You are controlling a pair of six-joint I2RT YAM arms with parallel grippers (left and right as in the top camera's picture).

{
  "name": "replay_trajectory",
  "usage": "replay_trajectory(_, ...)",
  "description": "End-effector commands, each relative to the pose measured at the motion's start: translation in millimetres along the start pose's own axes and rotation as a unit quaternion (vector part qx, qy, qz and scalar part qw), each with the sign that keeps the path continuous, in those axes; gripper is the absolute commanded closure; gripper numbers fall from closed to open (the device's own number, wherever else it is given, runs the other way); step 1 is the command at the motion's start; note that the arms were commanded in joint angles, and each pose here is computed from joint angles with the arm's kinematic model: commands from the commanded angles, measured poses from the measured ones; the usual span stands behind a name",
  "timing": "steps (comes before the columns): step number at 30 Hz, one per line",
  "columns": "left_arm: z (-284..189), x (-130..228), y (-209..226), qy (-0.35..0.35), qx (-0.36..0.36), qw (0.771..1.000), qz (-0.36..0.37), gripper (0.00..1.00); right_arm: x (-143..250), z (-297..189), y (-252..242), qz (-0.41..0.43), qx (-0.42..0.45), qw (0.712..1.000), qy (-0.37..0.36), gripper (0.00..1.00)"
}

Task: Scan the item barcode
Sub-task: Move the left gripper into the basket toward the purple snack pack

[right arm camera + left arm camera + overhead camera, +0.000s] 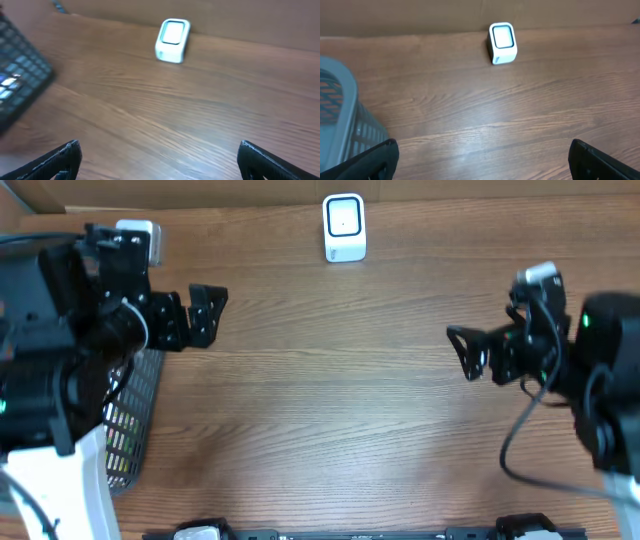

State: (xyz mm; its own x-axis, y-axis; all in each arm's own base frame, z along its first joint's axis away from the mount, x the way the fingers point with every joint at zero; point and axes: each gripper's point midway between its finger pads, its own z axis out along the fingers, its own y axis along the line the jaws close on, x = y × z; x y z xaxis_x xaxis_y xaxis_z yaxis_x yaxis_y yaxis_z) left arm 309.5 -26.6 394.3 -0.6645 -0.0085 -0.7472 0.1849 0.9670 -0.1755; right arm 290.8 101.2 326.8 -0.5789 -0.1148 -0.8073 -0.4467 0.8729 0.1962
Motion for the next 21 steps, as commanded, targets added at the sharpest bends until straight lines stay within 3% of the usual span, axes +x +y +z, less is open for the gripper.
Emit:
replay_trajectory(1, 12.4, -3.9, 4.8, 0.010, 0.003, 1.000, 0.004, 0.01, -6.7, 7.7, 25.2, 0.021, -0.085, 0.996, 0.012, 0.00)
replay_trajectory(3, 18.8, -6.2, 10.1, 0.012, -0.005, 1.000, -0.014, 0.00, -2.2, 15.6, 31.3, 0.031, -0.116, 0.992, 0.028, 0.00)
replay_trajectory(5, 19.7, -7.7, 32.3, 0.007, -0.059, 0.994, -0.091, 0.00, 1.4, 23.4, 33.0, 0.041, -0.132, 0.990, 0.042, 0.00)
replay_trajectory(10, -1.2, -6.9, 91.1, -0.031, -0.164, 0.956, -0.243, 0.00, 6.3, 35.4, 29.1, 0.051, -0.135, 0.988, 0.060, 0.00)
replay_trajectory(21, -63.9, 31.5, 220.6, -0.091, -0.322, 0.835, -0.438, 0.00, 10.9, 41.8, 21.0, 0.056, -0.117, 0.989, 0.071, 0.00)
